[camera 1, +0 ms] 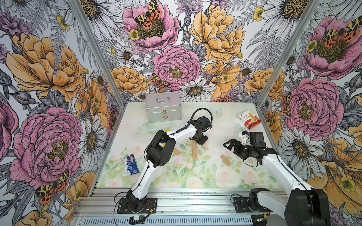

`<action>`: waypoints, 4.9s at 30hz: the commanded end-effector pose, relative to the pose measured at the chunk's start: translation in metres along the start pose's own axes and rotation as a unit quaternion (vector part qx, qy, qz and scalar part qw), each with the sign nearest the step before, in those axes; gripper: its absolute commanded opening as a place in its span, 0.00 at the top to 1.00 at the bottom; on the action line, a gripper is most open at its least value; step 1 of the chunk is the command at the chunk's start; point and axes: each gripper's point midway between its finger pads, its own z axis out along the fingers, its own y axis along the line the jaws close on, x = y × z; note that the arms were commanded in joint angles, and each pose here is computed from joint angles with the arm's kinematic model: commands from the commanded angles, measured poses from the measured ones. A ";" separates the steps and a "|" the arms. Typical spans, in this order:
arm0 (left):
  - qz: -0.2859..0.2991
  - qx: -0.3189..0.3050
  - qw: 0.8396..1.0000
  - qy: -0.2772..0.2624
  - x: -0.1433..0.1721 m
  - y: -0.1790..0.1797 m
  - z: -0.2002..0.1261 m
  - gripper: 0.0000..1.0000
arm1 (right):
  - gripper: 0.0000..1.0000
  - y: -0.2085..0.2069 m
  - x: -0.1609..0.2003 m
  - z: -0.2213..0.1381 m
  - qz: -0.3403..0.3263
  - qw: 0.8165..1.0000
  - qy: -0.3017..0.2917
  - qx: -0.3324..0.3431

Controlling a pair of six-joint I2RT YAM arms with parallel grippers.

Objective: Assemble the letter k with building blocks
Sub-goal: Assemble the building block at the center of the board.

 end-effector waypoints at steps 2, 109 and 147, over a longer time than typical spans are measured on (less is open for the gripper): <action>0.015 0.017 1.000 0.010 0.008 -0.003 0.007 1.00 | 0.01 0.007 -0.009 -0.004 -0.011 1.000 -0.020 -0.004; 0.043 -0.013 0.998 0.034 0.030 0.018 0.009 0.71 | 0.01 0.012 -0.006 0.000 -0.017 1.000 -0.018 0.003; 0.042 -0.049 0.993 -0.102 -0.032 0.033 -0.101 0.47 | 0.01 0.024 -0.012 0.000 -0.029 0.999 -0.020 -0.007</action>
